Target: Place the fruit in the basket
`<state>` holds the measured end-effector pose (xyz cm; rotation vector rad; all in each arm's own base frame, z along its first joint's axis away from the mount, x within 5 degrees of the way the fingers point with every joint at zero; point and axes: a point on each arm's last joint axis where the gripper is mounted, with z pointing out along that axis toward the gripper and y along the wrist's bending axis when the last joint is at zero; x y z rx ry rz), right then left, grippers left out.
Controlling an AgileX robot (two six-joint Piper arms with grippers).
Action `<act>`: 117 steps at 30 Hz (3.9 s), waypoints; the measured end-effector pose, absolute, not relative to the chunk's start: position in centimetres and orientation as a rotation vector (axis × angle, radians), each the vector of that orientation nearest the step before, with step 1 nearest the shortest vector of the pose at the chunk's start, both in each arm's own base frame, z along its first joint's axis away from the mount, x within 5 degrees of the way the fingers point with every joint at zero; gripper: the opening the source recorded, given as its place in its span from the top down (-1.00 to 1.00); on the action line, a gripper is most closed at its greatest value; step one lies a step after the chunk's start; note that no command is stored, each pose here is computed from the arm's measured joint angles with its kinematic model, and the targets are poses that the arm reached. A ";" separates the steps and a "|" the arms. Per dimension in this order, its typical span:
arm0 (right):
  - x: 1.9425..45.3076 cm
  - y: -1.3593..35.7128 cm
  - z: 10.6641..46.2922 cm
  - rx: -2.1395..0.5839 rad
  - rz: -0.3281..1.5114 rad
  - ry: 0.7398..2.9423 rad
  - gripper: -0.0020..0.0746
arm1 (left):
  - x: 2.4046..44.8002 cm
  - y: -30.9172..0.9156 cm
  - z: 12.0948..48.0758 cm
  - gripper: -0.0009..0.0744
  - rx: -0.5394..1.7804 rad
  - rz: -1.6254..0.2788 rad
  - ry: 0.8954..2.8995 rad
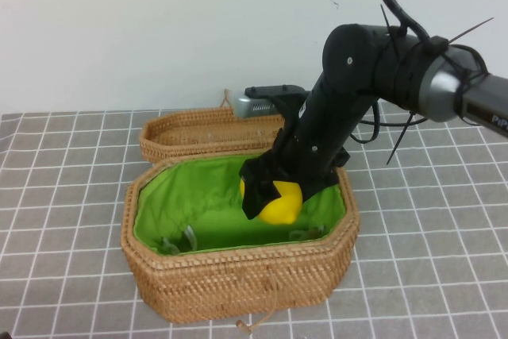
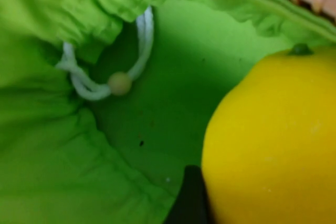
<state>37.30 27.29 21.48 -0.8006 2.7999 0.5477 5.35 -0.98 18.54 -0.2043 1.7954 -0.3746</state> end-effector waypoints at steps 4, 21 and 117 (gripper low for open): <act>37.5 27.3 21.9 -0.791 0.533 2.795 -0.71 | 5.4 -1.0 18.5 0.98 -0.204 -0.375 1.795; 37.6 27.3 22.6 -0.762 0.526 2.811 -0.74 | 5.4 -1.0 18.5 0.98 -0.203 -0.373 1.795; 5.6 -0.7 19.0 -0.052 -0.175 1.739 0.95 | 5.4 -1.0 18.5 0.98 -0.204 -0.376 1.795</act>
